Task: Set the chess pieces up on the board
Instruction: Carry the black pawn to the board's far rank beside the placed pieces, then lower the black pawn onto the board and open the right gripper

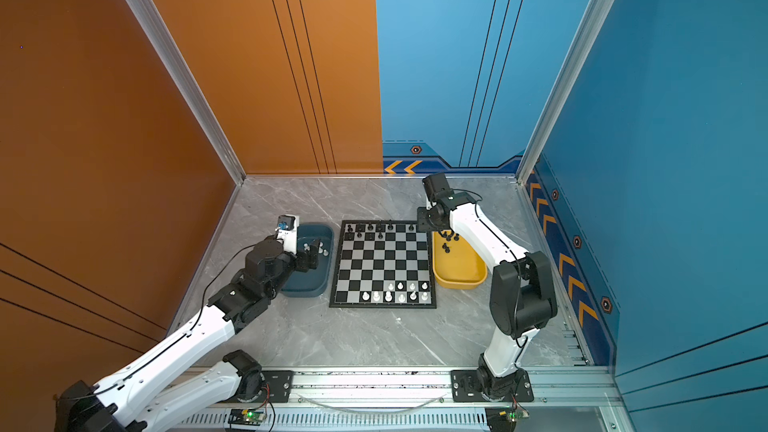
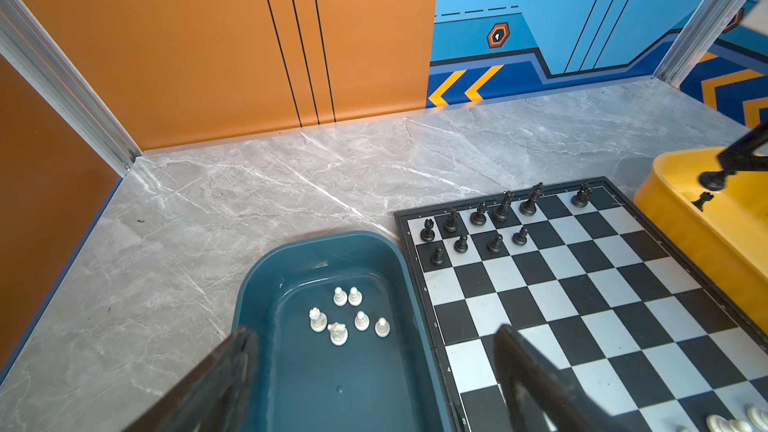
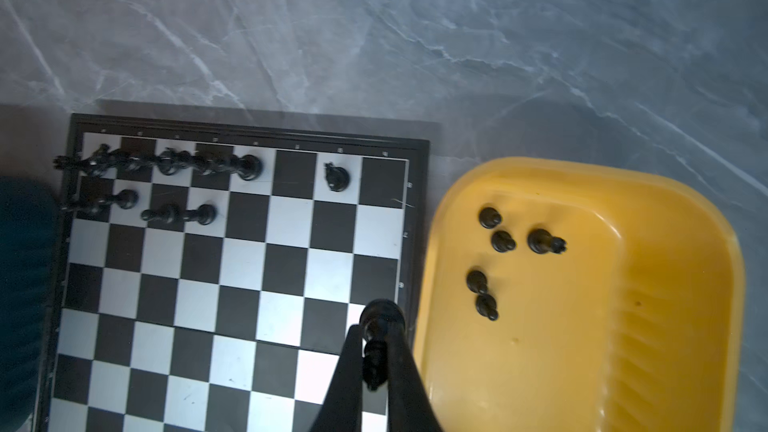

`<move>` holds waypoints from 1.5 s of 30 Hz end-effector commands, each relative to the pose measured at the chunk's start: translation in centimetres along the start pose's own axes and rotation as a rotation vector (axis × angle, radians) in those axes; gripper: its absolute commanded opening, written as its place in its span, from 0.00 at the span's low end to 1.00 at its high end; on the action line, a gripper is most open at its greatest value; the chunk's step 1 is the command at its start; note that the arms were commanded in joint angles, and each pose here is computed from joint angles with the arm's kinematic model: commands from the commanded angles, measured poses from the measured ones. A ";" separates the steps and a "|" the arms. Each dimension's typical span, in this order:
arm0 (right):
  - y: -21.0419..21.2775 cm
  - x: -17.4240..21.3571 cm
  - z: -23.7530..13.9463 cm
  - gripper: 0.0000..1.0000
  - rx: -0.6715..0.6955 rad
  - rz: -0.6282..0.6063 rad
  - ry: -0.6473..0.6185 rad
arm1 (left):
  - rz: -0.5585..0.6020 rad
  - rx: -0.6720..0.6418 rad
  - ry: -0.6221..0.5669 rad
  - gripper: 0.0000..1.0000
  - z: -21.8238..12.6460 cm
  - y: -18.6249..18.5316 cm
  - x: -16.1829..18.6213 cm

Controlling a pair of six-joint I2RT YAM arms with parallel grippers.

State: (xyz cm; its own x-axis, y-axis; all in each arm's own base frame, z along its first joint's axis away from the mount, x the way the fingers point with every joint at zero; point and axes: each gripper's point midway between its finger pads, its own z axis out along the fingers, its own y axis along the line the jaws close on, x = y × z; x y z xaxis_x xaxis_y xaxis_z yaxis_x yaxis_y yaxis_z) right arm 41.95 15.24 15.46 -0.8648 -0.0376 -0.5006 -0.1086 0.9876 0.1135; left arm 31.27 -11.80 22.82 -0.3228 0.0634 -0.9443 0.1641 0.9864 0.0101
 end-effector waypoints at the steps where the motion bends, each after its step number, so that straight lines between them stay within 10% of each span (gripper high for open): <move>1: 1.6 0.1 1.3 0.02 0.011 -0.048 0.036 | 0.013 -0.007 -0.030 0.91 -0.5 0.2 -0.5; 18: 5.4 0.4 9.7 0.01 0.014 -0.111 0.151 | 0.030 -0.038 -0.021 0.92 -0.5 0.9 0.0; 45: 4.7 -1.0 12.1 0.03 0.025 -0.076 0.147 | 0.029 -0.038 -0.015 0.92 -0.3 1.1 0.2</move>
State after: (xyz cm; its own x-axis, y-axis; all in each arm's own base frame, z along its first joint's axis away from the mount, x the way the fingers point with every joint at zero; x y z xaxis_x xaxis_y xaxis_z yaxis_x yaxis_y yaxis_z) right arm 48.19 22.48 6.80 -0.9052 -0.1435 -0.3999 -0.1875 0.9795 0.0730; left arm 31.01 -11.15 22.96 -0.3084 0.0810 -0.9478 0.1521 0.9878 0.0350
